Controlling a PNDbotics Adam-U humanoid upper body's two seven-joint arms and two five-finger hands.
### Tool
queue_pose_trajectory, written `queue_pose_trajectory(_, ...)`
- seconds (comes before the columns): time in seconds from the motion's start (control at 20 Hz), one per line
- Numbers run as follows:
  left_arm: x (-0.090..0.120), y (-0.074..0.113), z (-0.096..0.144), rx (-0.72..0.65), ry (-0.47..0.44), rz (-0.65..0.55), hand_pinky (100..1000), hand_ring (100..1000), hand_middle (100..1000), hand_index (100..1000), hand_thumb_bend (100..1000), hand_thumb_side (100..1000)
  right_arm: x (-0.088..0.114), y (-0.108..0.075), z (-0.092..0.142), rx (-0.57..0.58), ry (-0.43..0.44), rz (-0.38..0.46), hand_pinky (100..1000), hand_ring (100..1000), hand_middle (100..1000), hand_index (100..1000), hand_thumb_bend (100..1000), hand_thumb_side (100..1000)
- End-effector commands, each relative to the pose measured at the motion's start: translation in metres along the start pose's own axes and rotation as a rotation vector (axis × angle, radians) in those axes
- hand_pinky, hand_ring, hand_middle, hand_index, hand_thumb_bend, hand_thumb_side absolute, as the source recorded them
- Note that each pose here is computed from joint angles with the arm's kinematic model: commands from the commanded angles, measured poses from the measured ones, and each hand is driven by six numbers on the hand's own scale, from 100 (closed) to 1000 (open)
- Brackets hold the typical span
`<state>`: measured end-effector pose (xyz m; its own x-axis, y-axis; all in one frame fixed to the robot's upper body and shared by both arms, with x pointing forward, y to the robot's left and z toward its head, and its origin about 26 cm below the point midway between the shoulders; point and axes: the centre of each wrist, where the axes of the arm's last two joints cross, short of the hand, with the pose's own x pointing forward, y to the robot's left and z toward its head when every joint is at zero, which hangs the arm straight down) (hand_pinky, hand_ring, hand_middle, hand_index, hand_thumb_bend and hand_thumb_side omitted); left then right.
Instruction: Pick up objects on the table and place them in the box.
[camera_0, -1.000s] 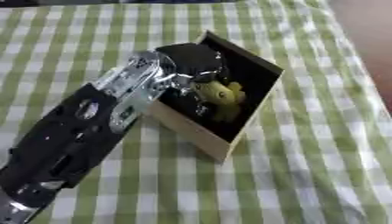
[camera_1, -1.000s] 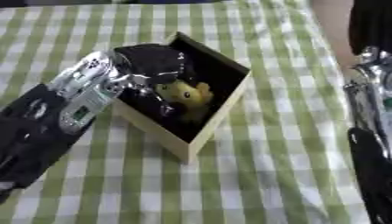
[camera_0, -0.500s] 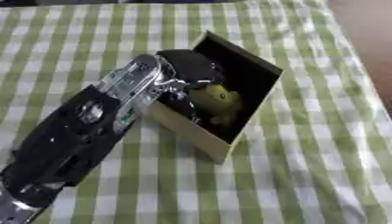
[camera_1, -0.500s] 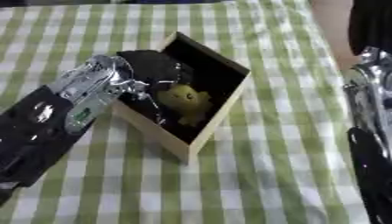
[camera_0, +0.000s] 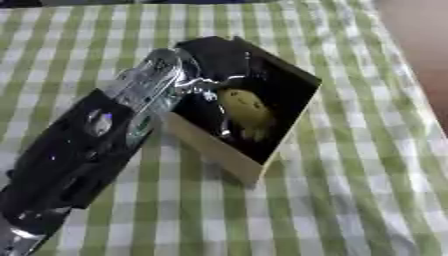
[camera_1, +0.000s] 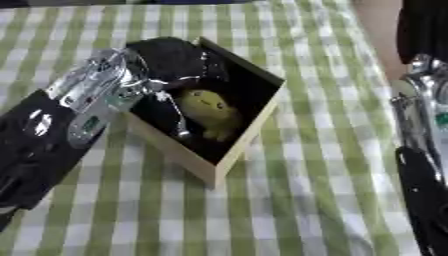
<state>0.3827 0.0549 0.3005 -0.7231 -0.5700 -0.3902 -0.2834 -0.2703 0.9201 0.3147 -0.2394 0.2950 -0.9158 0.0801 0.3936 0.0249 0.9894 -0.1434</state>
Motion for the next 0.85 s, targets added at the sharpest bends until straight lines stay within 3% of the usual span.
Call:
queue_pose_trajectory(0.05, -0.009, 0.032, 0.021, 0.129, 0.018, 0.033, 646, 826, 827, 892, 730, 522, 0.007, -0.004, -0.005, -0.005, -0.035, 0.019, 793, 758, 736, 874, 100, 937)
queue_pose_trajectory(0.45, -0.014, 0.079, 0.079, 0.316, -0.061, 0.160, 609, 808, 817, 881, 650, 522, 0.008, -0.004, -0.006, -0.008, -0.045, 0.024, 794, 759, 737, 874, 100, 931)
queue_pose_trajectory(0.85, -0.024, 0.097, 0.134, 0.498, -0.077, 0.308, 559, 780, 786, 846, 567, 456, 0.009, -0.005, -0.007, -0.012, -0.054, 0.030, 794, 759, 738, 874, 100, 925)
